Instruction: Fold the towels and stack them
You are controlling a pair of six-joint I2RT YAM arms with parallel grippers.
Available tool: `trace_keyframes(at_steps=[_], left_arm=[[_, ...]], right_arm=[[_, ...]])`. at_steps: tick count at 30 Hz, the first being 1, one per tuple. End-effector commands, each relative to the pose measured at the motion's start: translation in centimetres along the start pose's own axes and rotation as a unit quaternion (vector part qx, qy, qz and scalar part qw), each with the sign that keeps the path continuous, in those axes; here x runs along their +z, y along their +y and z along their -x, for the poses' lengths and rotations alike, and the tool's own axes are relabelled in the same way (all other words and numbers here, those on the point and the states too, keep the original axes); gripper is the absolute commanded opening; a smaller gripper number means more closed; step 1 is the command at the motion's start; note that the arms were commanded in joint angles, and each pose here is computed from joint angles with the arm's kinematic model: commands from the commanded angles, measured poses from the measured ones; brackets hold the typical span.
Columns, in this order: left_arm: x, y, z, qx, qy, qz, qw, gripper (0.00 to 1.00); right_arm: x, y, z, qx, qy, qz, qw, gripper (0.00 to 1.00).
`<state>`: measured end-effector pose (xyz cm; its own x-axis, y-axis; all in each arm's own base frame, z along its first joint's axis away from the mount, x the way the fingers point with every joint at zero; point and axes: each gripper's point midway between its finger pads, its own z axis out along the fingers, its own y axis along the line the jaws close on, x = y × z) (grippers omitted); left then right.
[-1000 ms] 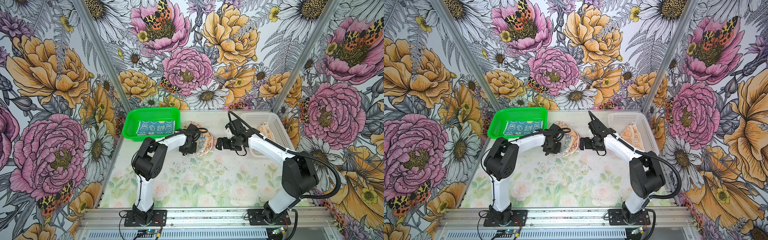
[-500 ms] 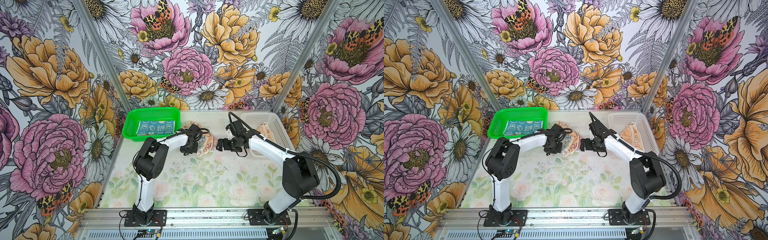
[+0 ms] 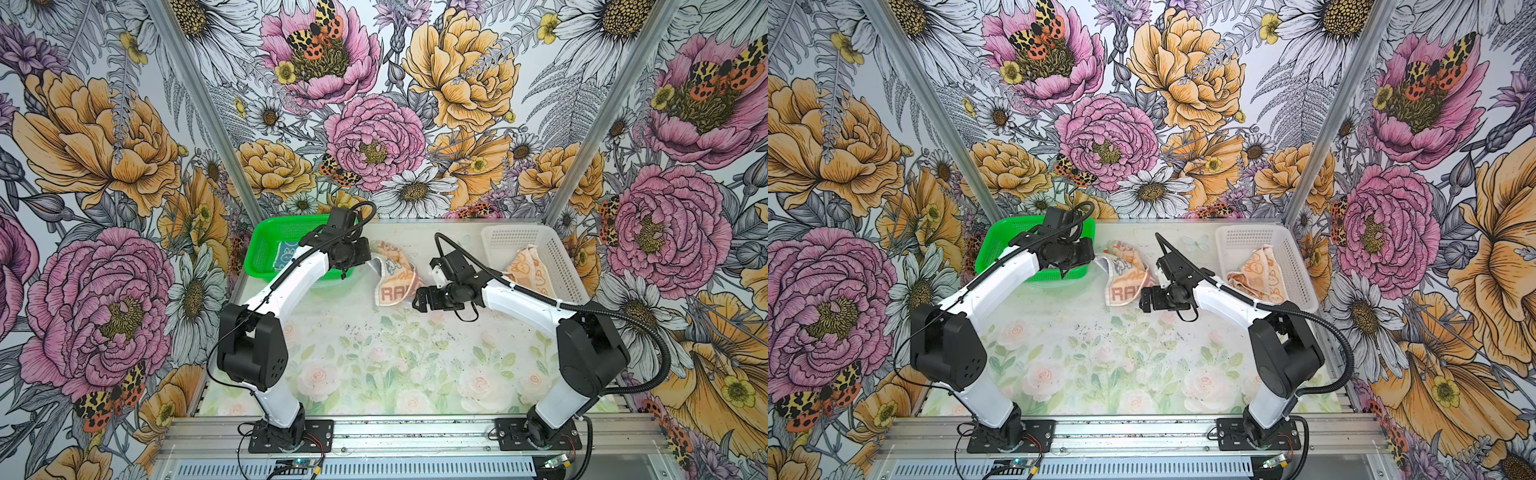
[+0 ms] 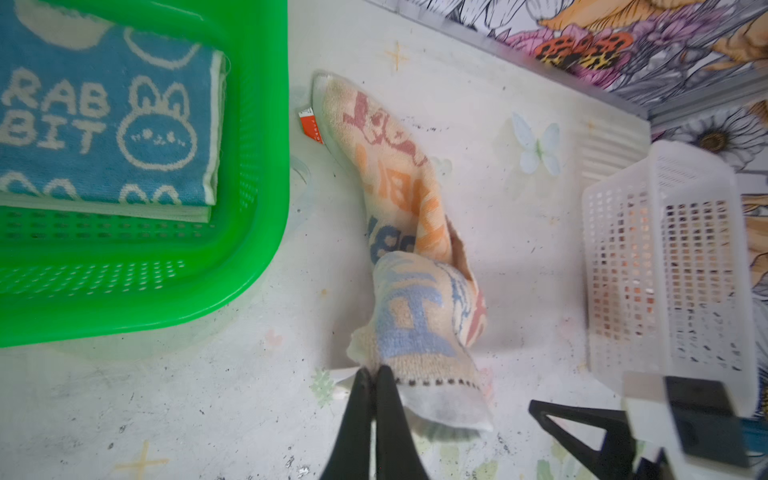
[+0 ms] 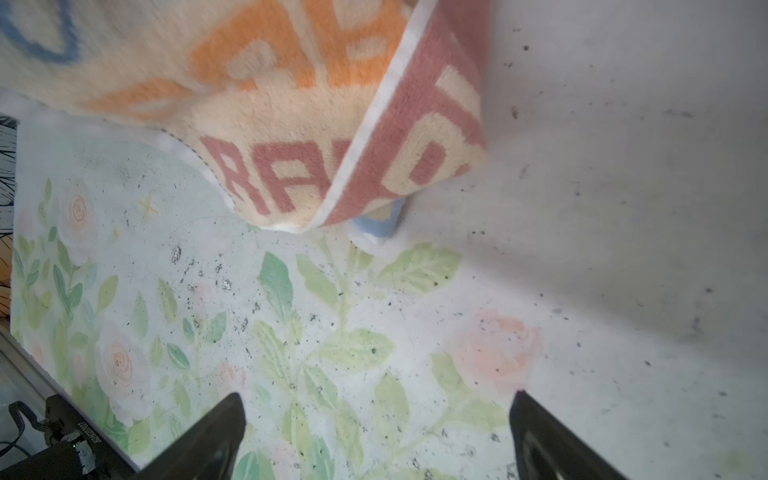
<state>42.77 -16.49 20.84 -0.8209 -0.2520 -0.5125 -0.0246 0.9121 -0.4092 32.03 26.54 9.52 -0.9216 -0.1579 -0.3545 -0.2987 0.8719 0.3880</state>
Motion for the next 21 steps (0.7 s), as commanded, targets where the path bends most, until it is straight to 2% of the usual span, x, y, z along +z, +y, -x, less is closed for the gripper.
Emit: trace_keyframes(at_steps=[1,7,10,15,21], left_arm=[[0.9,1.0,-1.4,-0.014,0.028,-0.001,1.0,0.0],[1.9,2.9,-2.7,-0.019,0.046,0.012,0.999,0.0],[2.2,3.6,-2.8,-0.039,0.052,0.001,0.998,0.0],[1.9,4.0,-2.7,-0.042,0.047,0.001,0.998,0.0],[1.5,5.0,-2.8,-0.048,0.045,0.004,0.998,0.0]], right_arm=[[1.2,1.9,2.2,-0.024,-0.029,-0.008,0.999,0.99],[3.1,6.0,3.3,-0.072,-0.047,-0.01,0.996,0.96],[4.3,7.0,4.1,-0.078,-0.067,-0.018,0.995,0.96],[6.5,5.9,5.7,-0.028,-0.07,-0.023,0.997,0.91],[9.0,4.7,7.0,0.044,-0.065,-0.029,0.996,0.78]])
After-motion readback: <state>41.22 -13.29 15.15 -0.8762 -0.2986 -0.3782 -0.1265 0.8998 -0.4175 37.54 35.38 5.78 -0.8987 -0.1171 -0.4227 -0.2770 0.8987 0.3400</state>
